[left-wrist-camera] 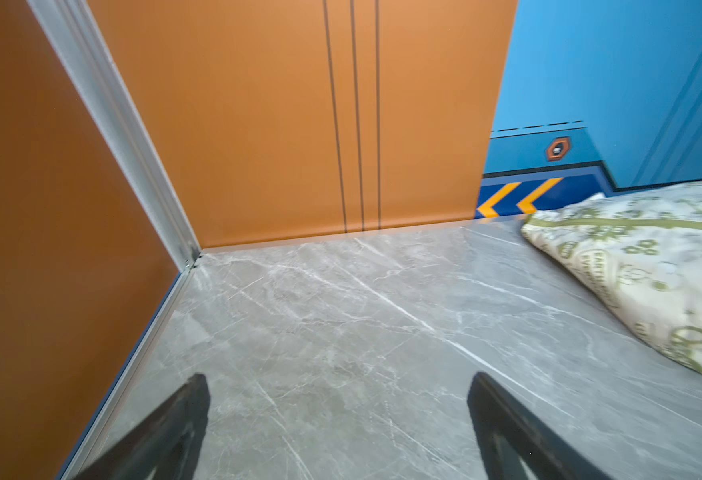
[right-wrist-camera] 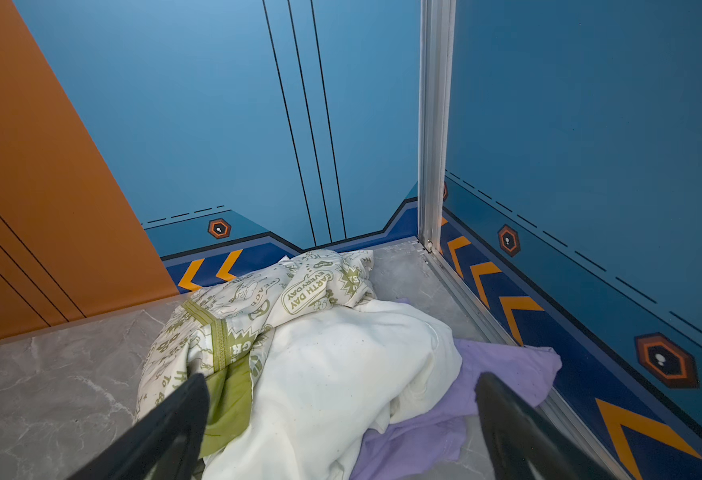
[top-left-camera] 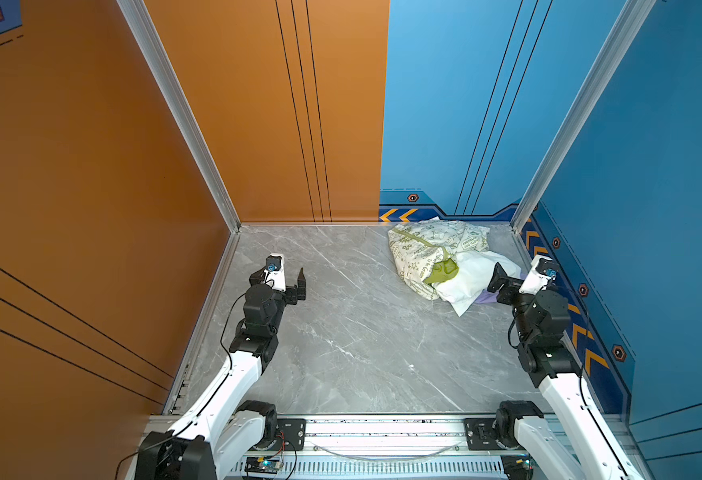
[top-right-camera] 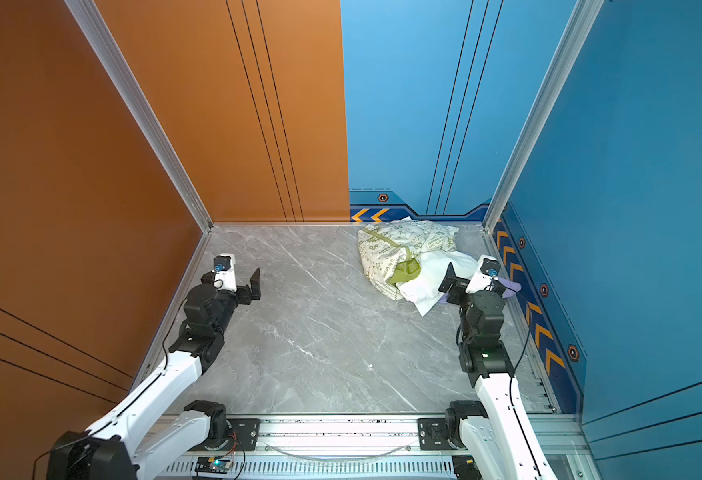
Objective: Pick out a specific cloth from the pile
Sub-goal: 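Raise the left arm aside while the right gripper reaches toward the lavender cloth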
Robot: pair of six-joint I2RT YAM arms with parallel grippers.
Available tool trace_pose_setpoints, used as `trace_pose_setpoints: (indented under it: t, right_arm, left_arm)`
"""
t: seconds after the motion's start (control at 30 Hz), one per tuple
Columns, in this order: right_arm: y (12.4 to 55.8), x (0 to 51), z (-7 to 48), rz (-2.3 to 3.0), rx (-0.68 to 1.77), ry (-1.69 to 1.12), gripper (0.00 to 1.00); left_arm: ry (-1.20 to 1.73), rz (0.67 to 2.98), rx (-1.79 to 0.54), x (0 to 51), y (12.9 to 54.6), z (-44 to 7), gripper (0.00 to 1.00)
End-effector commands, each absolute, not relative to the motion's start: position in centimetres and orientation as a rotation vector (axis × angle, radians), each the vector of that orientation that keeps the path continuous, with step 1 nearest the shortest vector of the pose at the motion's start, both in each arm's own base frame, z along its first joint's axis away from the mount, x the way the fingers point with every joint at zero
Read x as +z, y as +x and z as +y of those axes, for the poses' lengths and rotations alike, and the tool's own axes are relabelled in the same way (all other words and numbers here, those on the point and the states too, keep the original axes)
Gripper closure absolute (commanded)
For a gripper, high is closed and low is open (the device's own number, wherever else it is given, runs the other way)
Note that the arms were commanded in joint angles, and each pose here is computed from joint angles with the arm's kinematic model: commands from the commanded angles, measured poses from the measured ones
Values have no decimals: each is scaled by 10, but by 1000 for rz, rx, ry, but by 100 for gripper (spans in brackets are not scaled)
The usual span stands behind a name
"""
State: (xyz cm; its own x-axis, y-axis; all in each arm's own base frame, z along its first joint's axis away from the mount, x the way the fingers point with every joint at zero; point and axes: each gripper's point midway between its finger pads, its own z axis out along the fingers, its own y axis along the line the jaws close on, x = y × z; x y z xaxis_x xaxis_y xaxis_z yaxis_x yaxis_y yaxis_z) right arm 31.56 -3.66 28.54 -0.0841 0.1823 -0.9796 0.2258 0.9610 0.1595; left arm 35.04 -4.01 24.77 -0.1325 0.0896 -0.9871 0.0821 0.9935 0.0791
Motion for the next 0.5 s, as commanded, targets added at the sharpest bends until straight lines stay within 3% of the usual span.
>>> trace_pose_setpoints:
  t: [0.0, 0.27, 0.47]
  right_arm:
    - [309, 259, -52, 1820, -17, 462, 1]
    - [325, 226, -80, 1929, 143, 787, 14]
    - [323, 182, -92, 1972, 202, 983, 30]
  left_arm:
    - [352, 1800, -139, 232, 325, -76, 2]
    - [490, 1731, -304, 238, 291, -104, 2]
    - [513, 1742, -322, 227, 285, -110, 2]
